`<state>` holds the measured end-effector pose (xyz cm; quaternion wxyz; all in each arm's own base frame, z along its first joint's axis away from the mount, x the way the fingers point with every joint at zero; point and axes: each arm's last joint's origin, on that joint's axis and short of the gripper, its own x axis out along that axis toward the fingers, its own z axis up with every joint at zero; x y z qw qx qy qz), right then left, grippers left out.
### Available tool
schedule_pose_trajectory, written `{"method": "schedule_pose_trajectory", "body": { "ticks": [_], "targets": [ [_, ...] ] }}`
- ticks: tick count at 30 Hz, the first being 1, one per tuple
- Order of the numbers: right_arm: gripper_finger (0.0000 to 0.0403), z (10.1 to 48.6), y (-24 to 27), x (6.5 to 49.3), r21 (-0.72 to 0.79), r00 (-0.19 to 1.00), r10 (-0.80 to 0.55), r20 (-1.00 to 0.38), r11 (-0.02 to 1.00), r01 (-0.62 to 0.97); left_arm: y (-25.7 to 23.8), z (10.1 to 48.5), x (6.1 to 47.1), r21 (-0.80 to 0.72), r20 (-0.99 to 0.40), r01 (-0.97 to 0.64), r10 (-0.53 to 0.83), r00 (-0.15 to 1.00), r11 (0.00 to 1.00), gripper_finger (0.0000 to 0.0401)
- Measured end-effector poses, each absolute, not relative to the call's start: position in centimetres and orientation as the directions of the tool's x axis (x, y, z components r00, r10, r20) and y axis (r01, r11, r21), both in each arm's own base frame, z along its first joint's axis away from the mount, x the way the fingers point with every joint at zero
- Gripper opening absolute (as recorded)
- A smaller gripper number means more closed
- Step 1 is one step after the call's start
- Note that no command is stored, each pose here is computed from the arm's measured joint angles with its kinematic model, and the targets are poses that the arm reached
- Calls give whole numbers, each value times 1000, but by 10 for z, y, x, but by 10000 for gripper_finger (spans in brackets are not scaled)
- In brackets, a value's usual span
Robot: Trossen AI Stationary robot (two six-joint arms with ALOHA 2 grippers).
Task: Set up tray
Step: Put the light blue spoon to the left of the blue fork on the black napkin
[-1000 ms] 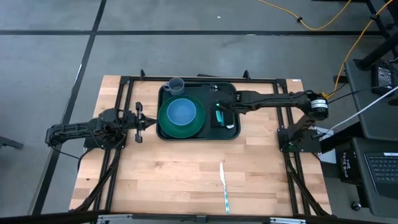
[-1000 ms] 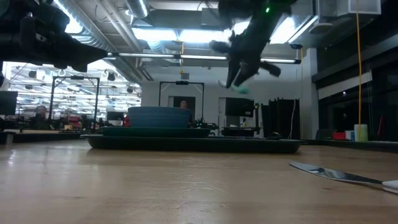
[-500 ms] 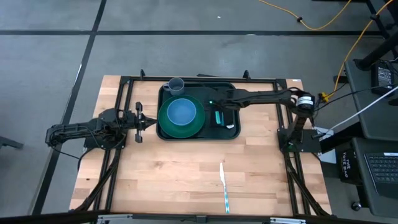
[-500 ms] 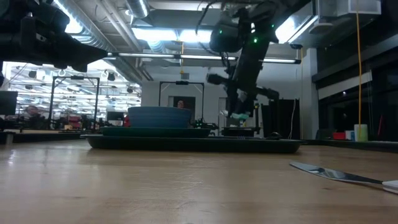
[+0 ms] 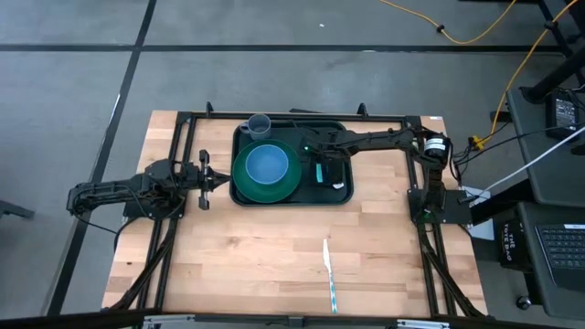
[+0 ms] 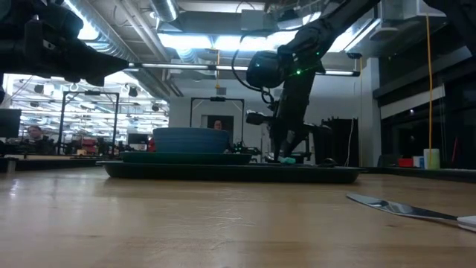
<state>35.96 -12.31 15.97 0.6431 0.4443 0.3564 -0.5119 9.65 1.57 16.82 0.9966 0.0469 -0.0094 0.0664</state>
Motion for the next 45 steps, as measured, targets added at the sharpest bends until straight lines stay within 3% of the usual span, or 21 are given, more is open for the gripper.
{"method": "schedule_pose_trajectory", "body": {
  "ticks": [31,45],
  "targets": [
    [53,147,-132,362,204,209,-343,-916,50,978,16,168,96,91,24,-133,131,991,987,3],
    [79,146,-131,361,208,208,-334,-920,37,978,16,168,96,91,23,-132,131,991,987,3]
  ]
}}
